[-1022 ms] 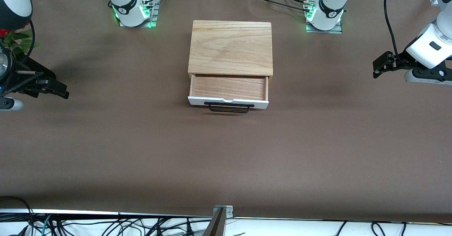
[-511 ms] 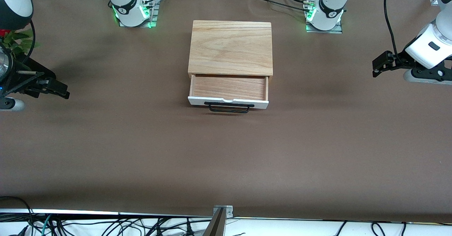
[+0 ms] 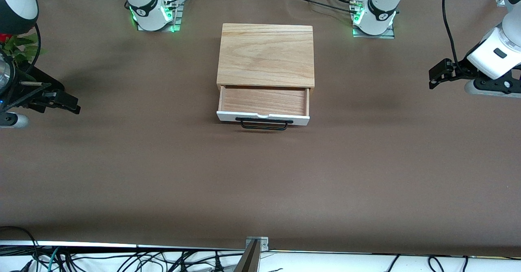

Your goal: Close drawer with both arms simultaneously

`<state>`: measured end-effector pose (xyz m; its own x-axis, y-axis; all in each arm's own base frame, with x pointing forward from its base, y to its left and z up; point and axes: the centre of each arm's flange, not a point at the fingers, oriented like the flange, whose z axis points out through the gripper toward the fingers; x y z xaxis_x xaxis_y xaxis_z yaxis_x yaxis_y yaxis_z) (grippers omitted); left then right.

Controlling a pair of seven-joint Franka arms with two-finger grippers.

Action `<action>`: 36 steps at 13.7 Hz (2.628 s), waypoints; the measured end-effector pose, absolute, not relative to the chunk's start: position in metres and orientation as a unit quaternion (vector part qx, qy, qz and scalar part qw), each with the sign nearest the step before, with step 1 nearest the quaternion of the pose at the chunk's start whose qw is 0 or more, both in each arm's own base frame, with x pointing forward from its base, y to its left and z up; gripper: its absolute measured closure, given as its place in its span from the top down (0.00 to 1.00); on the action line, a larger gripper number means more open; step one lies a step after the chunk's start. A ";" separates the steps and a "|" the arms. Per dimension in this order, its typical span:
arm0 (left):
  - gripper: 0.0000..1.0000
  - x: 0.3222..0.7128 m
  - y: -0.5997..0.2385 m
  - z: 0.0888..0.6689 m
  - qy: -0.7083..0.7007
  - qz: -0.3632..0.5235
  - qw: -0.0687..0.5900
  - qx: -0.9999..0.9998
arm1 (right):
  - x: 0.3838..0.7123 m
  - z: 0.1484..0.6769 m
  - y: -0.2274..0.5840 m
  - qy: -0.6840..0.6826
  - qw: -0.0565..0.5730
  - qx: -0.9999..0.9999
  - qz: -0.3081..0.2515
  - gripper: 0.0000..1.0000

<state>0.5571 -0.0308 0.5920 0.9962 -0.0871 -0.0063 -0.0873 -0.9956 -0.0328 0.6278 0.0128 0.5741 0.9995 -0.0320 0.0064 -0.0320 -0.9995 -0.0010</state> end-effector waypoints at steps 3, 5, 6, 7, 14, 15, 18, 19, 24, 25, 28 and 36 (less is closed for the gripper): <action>1.00 0.557 -0.031 0.592 0.044 0.004 0.016 -0.999 | 0.628 0.574 0.013 0.016 0.000 -1.000 -0.003 1.00; 1.00 0.557 -0.031 0.591 0.044 0.004 0.015 -0.999 | 0.628 0.574 0.013 0.016 0.000 -1.000 -0.003 1.00; 1.00 0.557 -0.031 0.591 0.044 0.005 0.014 -0.999 | 0.628 0.574 0.013 0.016 0.000 -1.000 -0.003 1.00; 1.00 0.557 -0.032 0.591 0.043 0.005 0.012 -0.999 | 0.628 0.574 0.013 0.016 0.000 -1.000 -0.003 1.00; 1.00 0.556 -0.034 0.590 0.045 0.007 0.009 -0.999 | 0.629 0.573 0.016 0.013 0.002 -1.000 -0.004 1.00; 1.00 0.556 -0.039 0.588 0.047 0.009 0.002 -0.999 | 0.630 0.571 0.020 0.010 0.003 -1.000 -0.005 1.00; 1.00 0.560 -0.068 0.567 0.062 0.030 -0.039 -0.997 | 0.638 0.556 0.051 -0.016 0.011 -1.000 -0.007 1.00; 1.00 0.564 -0.081 0.554 0.070 0.039 -0.047 -0.996 | 0.642 0.548 0.065 -0.028 0.016 -0.999 -0.008 1.00; 1.00 0.605 -0.137 0.485 0.079 0.029 -0.128 -0.988 | 0.672 0.478 0.150 -0.083 0.075 -0.993 -0.030 1.00; 1.00 0.616 -0.148 0.469 0.074 0.016 -0.147 -0.986 | 0.675 0.464 0.168 -0.094 0.086 -0.991 -0.032 1.00; 1.00 0.634 -0.198 0.426 0.069 -0.017 -0.196 -0.978 | 0.673 0.435 0.222 -0.126 0.108 -0.985 -0.036 1.00; 1.00 0.633 -0.291 0.335 0.075 -0.027 -0.230 -0.970 | 0.640 0.354 0.357 -0.155 0.139 -0.978 -0.025 1.00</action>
